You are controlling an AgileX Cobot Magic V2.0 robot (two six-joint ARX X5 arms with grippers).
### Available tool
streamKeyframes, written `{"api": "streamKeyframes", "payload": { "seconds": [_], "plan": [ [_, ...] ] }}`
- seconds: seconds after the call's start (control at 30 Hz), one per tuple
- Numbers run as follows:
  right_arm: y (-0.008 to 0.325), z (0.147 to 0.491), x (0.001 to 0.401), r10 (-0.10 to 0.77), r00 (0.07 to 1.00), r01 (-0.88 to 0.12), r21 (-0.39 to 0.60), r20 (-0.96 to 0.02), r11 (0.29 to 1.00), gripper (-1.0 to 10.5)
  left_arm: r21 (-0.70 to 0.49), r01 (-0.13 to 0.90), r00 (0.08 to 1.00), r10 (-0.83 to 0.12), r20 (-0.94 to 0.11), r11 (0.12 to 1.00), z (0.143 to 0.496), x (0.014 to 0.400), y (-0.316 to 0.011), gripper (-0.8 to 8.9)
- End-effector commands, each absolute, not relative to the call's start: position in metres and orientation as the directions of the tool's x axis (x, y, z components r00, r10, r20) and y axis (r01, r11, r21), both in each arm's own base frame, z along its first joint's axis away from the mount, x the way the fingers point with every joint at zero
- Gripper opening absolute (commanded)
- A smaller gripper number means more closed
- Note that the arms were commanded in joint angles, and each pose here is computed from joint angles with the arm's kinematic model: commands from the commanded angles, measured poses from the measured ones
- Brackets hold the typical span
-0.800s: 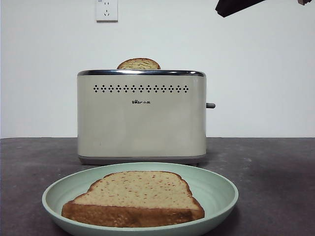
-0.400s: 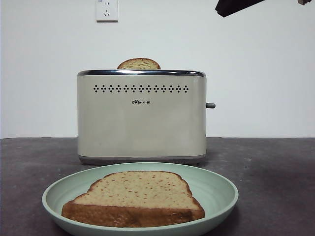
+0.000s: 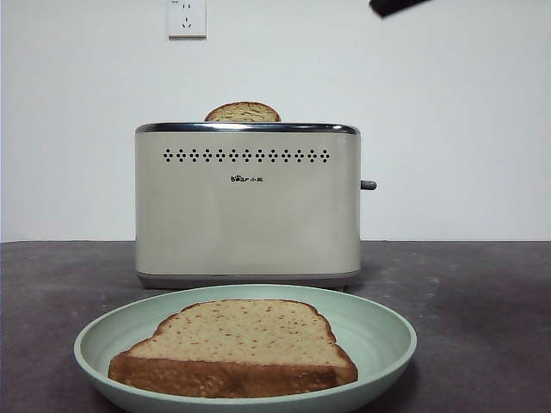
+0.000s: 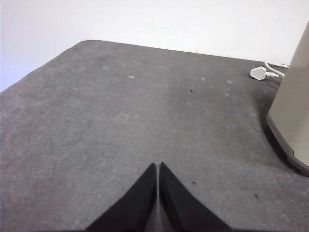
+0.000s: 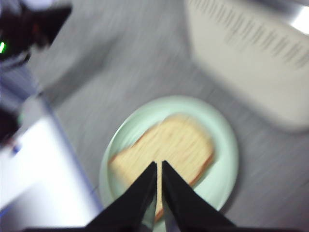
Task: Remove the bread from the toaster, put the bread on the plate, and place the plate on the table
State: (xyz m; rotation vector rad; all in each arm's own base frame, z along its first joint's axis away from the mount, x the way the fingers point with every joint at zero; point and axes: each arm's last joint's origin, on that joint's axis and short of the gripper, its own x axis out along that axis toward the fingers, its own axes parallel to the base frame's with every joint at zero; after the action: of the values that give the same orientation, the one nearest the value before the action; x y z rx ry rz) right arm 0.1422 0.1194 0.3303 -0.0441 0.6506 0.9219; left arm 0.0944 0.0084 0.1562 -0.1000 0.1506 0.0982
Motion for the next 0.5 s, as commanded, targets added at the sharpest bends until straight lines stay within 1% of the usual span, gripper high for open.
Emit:
{"api": "streamKeyframes", "payload": {
  "seconds": [0.03,0.1,0.17,0.3,0.4,0.5],
  "plan": [
    [0.105,0.345,0.150,0.715,0.558,-0.749,0.114,-0.420,0.652,0.0,-0.097,-0.109,0.979,0.091,-0.180,0.989,0.148,0.095,0.009,0.11],
    [0.093,0.347,0.155,0.694,0.629,-0.715,0.090,-0.351,0.693,0.0,-0.097,-0.109,0.979,0.091,-0.180,0.989,0.148,0.095,0.009,0.11],
    [0.077,0.345,0.157,0.650,0.703,-0.658,0.083,-0.287,0.748,0.0,-0.097,-0.109,0.979,0.091,-0.180,0.989,0.148,0.095,0.009,0.11],
    [0.041,0.329,0.150,0.513,0.841,-0.506,0.087,-0.172,0.858,0.0,-0.097,-0.109,0.979,0.091,-0.180,0.989,0.148,0.095,0.009,0.11],
    [0.024,0.312,0.136,0.426,0.900,-0.422,0.057,-0.091,0.905,0.0,-0.097,-0.109,0.979,0.091,-0.180,0.989,0.148,0.095,0.009,0.11],
    [0.011,0.295,0.122,0.343,0.939,-0.343,0.018,-0.001,0.939,0.0,-0.097,-0.109,0.979,0.091,-0.180,0.989,0.148,0.095,0.009,0.11]
  ]
}}
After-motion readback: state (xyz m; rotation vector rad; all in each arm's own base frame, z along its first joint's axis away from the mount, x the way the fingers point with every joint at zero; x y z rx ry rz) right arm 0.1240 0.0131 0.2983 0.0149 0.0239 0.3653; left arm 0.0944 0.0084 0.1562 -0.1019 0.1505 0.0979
